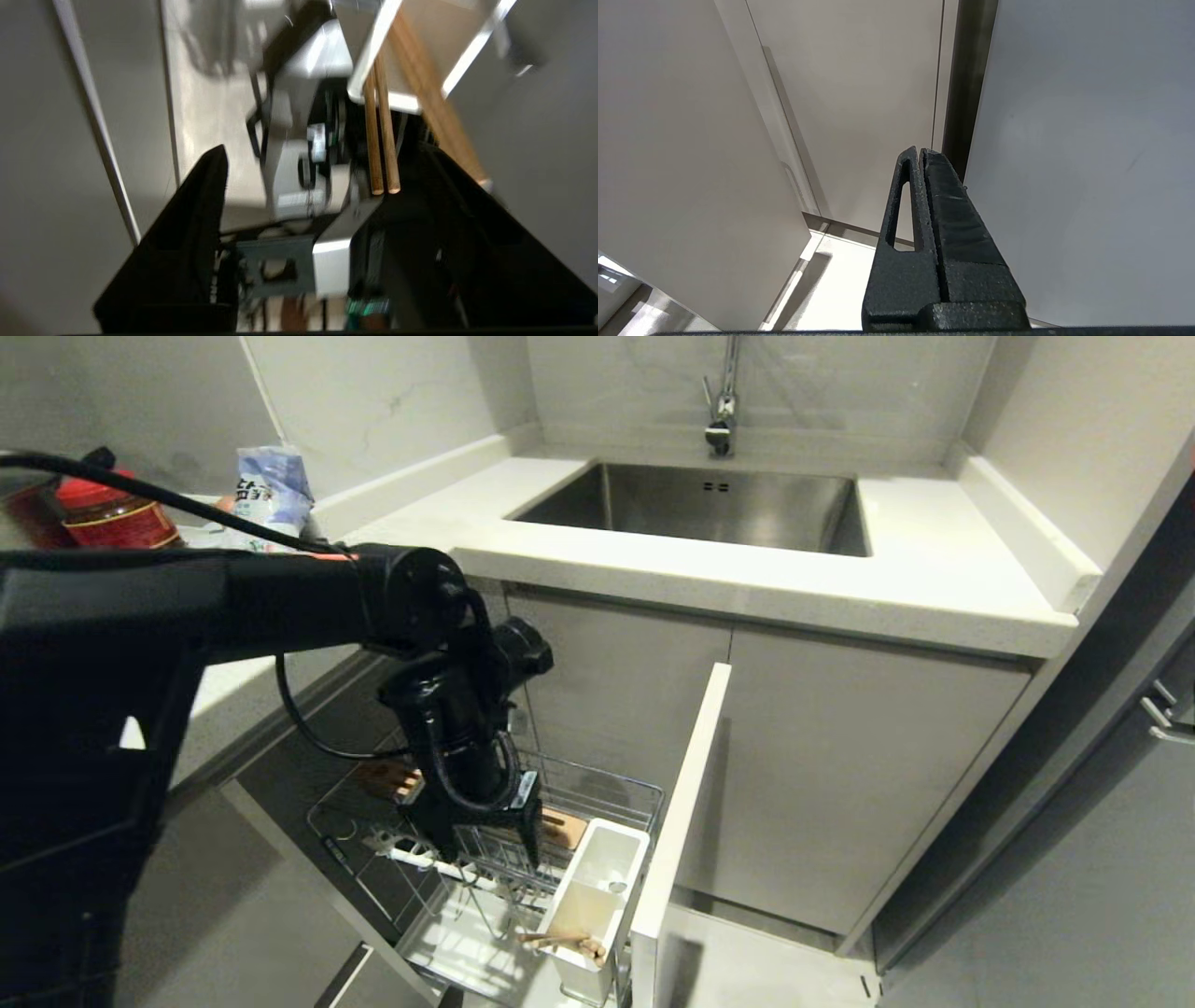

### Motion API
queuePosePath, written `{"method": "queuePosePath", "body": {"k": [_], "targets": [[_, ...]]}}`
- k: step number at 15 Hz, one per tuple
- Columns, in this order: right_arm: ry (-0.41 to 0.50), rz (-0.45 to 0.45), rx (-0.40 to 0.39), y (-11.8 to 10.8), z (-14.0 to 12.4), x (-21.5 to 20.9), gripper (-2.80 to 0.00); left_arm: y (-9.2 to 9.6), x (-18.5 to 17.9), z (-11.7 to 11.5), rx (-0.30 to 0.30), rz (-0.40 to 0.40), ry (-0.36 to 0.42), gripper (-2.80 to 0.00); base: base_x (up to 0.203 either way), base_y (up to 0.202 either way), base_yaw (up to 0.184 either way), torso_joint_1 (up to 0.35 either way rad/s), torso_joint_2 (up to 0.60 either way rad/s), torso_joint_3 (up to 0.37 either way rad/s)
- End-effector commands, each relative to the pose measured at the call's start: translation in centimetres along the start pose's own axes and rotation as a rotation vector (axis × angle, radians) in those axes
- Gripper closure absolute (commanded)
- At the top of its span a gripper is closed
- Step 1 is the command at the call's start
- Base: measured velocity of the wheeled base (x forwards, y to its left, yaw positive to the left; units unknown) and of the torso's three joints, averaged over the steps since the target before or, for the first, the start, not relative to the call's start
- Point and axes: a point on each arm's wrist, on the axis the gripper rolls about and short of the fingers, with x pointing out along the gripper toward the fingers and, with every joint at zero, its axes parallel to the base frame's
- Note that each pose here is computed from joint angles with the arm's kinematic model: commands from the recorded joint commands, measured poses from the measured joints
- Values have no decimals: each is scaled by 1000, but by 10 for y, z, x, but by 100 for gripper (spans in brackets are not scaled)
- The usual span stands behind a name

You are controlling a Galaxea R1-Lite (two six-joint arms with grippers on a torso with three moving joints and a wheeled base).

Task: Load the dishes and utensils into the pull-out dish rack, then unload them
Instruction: Take the chopsticks out of the cupboard

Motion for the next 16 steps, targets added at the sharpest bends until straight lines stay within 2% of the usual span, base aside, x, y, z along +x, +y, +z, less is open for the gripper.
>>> {"method": "queuePosePath", "body": {"k": [1, 3, 5, 8, 16], "targets": [[25, 0, 0, 0, -7, 1, 0, -4, 40, 14, 25, 2, 130, -280, 0, 0, 0, 0, 0, 0], [25, 0, 0, 0, -7, 1, 0, -4, 53, 18, 34, 13, 172, -280, 0, 0, 0, 0, 0, 0], [25, 0, 0, 0, -7, 1, 0, -5, 57, 16, 79, 4, 217, -280, 0, 0, 0, 0, 0, 0], [25, 0, 1, 0, -7, 1, 0, -7, 66, 18, 86, -15, 249, -280, 0, 0, 0, 0, 0, 0], [25, 0, 0, 0, -7, 1, 0, -23, 81, 11, 130, 11, 331, -280, 0, 0, 0, 0, 0, 0]]}}
